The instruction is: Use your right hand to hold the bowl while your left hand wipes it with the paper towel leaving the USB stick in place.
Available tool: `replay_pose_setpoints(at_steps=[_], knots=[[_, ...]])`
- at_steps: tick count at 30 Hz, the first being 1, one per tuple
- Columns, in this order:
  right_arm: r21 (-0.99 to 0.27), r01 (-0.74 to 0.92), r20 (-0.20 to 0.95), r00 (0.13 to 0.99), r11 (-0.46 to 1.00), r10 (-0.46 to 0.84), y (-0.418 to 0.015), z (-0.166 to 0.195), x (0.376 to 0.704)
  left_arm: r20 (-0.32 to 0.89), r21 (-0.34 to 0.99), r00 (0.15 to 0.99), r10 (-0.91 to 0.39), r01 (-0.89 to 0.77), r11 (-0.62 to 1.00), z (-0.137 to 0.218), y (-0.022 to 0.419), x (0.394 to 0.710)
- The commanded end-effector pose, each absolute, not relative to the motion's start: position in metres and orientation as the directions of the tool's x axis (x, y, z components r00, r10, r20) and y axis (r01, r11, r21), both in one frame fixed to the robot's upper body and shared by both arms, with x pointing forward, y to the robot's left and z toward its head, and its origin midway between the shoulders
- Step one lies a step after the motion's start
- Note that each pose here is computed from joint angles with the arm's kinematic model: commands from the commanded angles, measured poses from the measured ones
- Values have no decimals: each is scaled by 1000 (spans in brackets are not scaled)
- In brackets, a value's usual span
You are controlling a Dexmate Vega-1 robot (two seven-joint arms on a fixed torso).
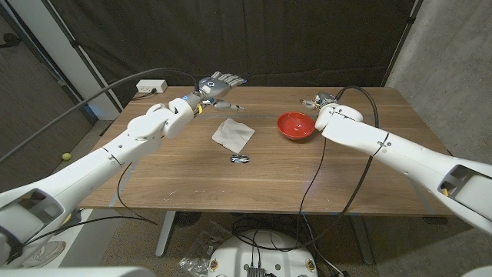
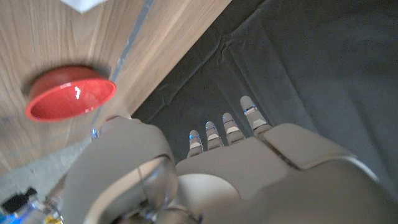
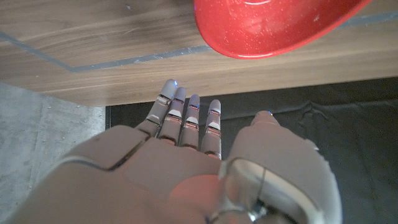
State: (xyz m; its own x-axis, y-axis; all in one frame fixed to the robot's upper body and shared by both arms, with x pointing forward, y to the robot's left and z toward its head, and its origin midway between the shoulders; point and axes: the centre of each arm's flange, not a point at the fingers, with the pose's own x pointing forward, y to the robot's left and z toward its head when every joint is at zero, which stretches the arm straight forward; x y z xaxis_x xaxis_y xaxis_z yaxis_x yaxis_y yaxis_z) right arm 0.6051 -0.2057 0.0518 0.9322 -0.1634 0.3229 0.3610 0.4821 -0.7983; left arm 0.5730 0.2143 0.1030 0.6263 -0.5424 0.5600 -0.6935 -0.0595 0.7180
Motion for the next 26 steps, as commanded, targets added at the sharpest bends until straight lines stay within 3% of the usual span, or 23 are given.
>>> replay_pose_setpoints(at_steps=[1,8,14,26], knots=[[-585,398,588,808,706,31,-203,48,596,758,643,458,-465,-645,412,102,270,566],[-509,424,664,747,749,28,-206,52,598,796,605,423,-432,-571,554,97,296,572],[-492,533,712,701,689,-34,-206,57,596,806,592,411,-425,-540,598,89,312,577],[-490,582,723,687,648,-70,-188,58,589,785,609,479,-392,-484,628,70,335,598]])
